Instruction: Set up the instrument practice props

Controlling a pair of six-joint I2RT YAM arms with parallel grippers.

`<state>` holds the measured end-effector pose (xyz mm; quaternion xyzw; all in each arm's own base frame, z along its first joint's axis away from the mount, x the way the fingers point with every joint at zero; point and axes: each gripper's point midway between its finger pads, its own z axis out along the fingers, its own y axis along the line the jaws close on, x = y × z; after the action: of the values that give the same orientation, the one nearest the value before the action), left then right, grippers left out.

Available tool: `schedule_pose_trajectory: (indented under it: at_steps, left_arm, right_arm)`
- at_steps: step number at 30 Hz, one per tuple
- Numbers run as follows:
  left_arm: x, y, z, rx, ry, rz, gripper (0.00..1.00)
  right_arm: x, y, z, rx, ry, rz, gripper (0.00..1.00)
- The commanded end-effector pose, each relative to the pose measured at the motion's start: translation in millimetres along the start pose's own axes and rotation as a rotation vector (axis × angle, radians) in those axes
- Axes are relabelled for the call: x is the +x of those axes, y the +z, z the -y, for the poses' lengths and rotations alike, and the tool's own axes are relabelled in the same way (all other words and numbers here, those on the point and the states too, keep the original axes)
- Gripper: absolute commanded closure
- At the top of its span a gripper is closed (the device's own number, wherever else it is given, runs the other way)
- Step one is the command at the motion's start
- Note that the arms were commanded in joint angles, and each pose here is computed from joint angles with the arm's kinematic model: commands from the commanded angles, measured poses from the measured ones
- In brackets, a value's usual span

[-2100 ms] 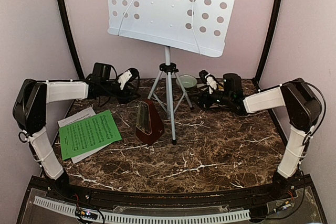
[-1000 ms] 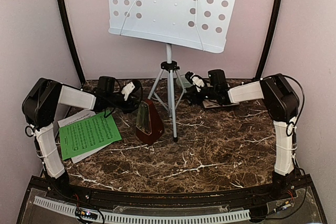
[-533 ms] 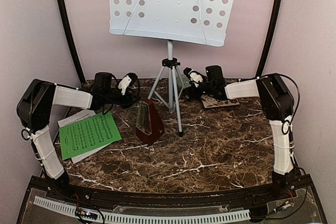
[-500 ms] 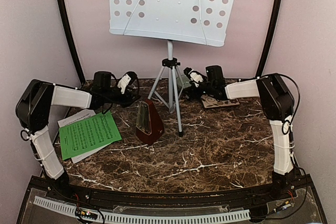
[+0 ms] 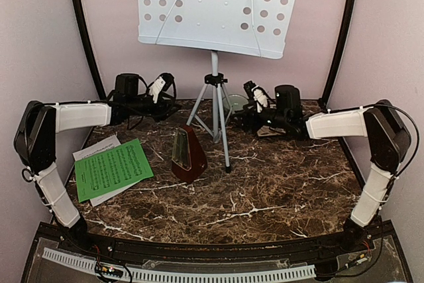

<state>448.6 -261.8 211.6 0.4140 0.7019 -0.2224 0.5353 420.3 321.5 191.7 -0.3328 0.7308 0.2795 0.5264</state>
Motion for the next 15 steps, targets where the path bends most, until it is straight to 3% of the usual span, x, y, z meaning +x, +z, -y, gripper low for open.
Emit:
schedule_pose_trajectory:
  at_steps: [1,9,15]
  left_arm:
    - [-20,6,24,0.087,0.063,-0.013,0.55]
    - [-27,28,33,0.101,0.102,-0.035,0.55]
    - [-32,42,38,0.103,0.118,-0.049,0.55]
  right_arm:
    - [31,-3,-65,-0.136,0.138,-0.057,0.2]
    - [67,-5,-103,-0.163,0.262,-0.062,0.19]
    - [87,10,-107,-0.106,0.289,-0.076,0.26]
